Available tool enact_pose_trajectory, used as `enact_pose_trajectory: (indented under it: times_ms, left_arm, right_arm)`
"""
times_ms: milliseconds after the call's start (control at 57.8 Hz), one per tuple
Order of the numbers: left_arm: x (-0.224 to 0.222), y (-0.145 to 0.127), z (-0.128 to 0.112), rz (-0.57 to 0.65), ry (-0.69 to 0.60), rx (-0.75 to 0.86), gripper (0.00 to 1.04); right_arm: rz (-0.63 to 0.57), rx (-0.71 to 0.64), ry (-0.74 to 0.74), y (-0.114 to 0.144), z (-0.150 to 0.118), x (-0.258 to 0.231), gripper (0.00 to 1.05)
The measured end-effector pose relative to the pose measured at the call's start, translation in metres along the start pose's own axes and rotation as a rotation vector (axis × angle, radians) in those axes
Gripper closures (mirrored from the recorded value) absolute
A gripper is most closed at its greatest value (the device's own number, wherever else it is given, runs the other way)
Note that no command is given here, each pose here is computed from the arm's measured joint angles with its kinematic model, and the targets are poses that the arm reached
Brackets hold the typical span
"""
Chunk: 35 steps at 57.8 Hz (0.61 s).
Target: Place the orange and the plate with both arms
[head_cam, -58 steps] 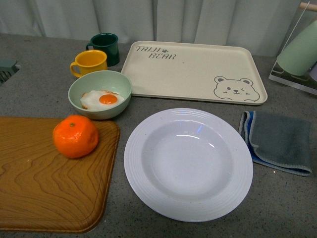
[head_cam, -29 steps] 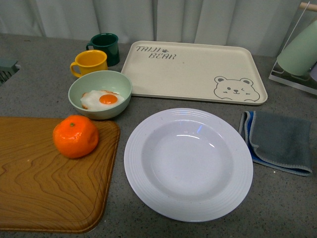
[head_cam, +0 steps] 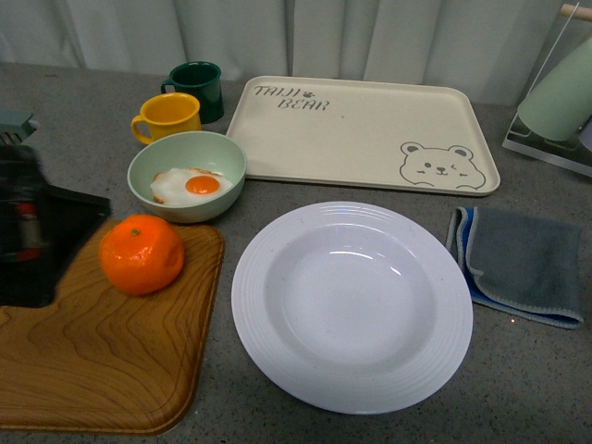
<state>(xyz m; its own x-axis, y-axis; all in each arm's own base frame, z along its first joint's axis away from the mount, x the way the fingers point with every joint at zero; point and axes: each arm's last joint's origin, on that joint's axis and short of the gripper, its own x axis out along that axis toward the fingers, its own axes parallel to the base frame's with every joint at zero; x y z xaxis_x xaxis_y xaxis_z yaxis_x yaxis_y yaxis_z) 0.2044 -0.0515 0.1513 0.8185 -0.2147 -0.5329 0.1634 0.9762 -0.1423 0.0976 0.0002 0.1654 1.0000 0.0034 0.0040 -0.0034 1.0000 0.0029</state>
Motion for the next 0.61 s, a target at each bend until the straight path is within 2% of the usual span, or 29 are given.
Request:
enact_pose_trajectory:
  times_ms: [104,329,605]
  left_arm:
    - [0.036,-0.001,0.004,-0.004,0.105,-0.006,0.07]
    - [0.087,0.004,0.015,0.026,0.218,-0.01,0.07]
    - [0.111,0.013,0.012,0.065,0.285,-0.033,0.07]
  right_arm:
    - [0.0,0.0,0.0,0.0,0.0,0.0,0.09]
    - [0.0,0.0,0.0,0.0,0.0,0.0,0.09]
    - [0.0,0.0,0.0,0.0,0.0,0.0,0.09]
